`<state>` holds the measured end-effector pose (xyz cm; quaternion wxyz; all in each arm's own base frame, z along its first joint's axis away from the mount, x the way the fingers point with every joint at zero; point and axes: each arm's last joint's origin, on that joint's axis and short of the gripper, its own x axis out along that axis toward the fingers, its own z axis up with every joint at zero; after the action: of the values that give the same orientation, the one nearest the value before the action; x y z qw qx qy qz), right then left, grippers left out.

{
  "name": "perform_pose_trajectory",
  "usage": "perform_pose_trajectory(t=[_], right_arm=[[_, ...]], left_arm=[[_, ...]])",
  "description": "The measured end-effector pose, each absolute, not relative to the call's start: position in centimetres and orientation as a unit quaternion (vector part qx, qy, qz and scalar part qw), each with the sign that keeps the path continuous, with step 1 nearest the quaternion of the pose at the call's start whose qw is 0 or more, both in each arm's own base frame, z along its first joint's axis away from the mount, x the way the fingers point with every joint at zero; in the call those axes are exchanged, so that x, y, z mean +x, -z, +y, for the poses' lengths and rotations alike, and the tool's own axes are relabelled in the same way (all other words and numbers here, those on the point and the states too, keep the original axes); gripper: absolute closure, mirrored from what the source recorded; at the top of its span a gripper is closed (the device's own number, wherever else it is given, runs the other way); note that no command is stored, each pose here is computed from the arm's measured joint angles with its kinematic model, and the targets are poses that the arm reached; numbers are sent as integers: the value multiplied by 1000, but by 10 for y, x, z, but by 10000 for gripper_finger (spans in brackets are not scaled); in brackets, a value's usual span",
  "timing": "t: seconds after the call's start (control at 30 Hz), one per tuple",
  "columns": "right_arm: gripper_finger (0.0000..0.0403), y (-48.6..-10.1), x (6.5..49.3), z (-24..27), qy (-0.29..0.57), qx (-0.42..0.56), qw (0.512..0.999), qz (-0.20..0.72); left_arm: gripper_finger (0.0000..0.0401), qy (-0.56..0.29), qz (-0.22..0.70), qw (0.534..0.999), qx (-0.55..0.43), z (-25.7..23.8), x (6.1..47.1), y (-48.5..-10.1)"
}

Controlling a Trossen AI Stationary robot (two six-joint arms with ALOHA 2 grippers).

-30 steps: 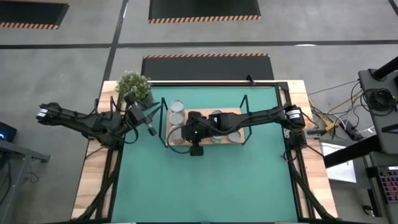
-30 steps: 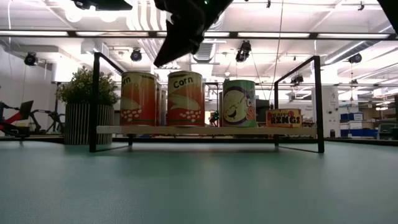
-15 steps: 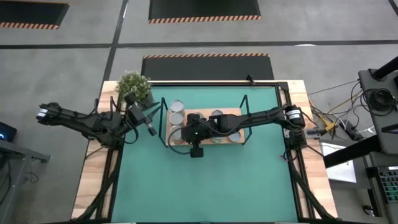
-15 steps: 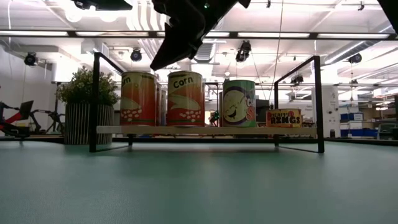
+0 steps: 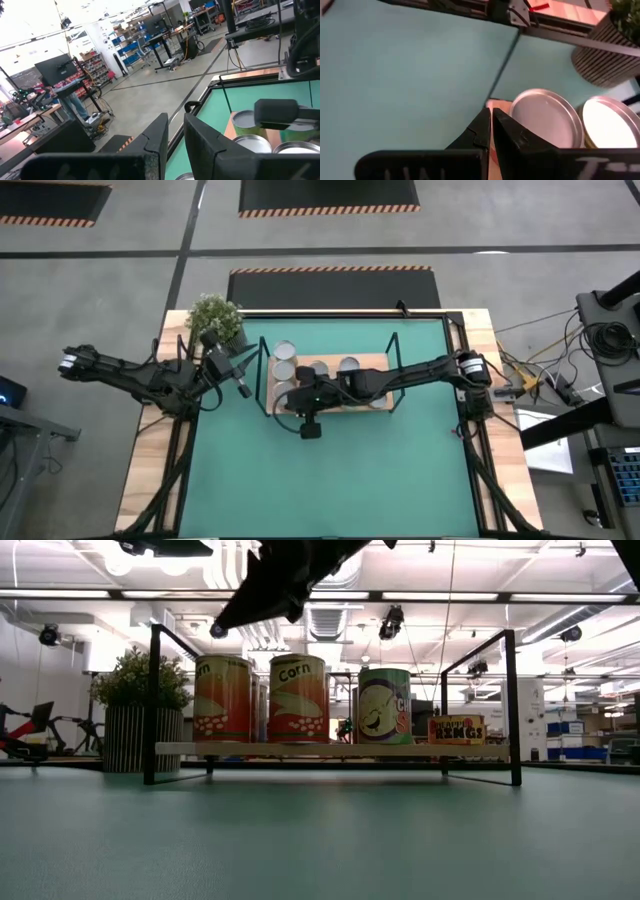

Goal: Pick and place cans onto a shelf
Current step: Adjust the cans on the shelf

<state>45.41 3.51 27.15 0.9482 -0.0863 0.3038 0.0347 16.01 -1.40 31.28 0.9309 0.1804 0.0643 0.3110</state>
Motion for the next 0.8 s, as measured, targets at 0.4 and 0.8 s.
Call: perform_pose_trajectory(t=[0.4,0.8], right_arm=[[394,-263,469,48,-47,-98,957,270],[394,-293,472,52,-68,-136,925,349]], left_arm=[[359,-312,57,931,179,-14,160,-314],[359,-311,66,930,185,-14,162,-312]])
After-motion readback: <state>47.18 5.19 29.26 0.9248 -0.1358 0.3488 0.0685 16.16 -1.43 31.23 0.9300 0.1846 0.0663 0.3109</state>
